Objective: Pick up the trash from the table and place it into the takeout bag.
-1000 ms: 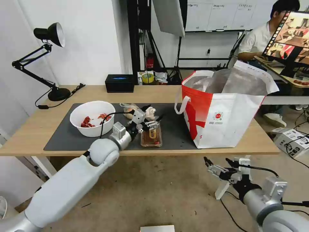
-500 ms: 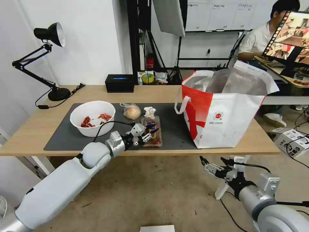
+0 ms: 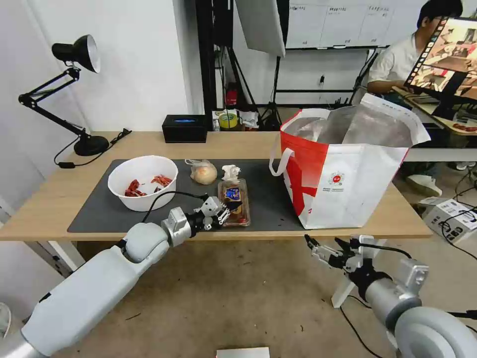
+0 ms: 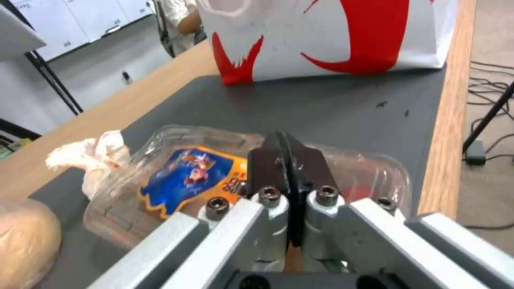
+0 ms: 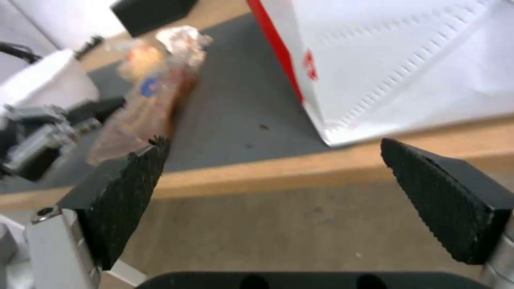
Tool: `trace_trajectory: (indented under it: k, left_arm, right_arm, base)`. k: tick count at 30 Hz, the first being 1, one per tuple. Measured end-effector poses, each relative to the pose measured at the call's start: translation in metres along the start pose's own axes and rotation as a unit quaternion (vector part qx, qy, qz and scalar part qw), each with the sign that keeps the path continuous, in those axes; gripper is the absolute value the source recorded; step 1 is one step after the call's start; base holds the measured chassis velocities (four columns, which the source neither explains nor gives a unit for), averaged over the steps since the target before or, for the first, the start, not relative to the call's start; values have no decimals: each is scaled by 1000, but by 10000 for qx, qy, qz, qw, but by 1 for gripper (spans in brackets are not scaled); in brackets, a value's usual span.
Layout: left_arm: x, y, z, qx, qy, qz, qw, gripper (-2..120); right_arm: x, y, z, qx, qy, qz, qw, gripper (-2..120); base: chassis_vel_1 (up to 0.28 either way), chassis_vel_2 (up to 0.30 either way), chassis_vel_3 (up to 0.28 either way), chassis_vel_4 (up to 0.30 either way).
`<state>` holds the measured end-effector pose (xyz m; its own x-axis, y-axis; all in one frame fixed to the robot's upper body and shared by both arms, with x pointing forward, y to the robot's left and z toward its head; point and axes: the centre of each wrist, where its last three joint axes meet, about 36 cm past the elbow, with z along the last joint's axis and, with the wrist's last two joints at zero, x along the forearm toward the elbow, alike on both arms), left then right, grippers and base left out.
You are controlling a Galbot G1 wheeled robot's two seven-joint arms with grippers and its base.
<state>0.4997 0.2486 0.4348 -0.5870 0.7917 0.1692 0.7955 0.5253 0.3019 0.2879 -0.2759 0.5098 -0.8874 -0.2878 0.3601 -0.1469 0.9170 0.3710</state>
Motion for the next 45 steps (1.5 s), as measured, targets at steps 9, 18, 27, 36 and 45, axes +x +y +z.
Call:
trace_trajectory:
  k: [9,18,27,36,45]
  left_arm:
    - [9,3,8,-12,119,39,9999,0]
    - [16,7,11,-82,78,50,9999,0]
    - [20,2,17,24,124,113,9999,0]
    - [20,0,24,83,163,88,9998,0]
    - [21,0,24,96,149,70,9998,0]
  right_arm:
    - [-21,-2,-16,-352,-234,-658,9969,100]
    - [-38,-1,-33,-582,-328,-1085,9918,100]
    - [-67,0,-45,-738,-109,-1208,9899,100]
    - [-104,8,-54,-892,219,-1218,9883,100]
    - [-147,25,-68,-911,715,-1001,9882,100]
  base:
    - [0,0,0,0]
    - [0,0,0,0]
    - [0,0,0,0]
    - [0,0,0,0]
    - [0,0,0,0]
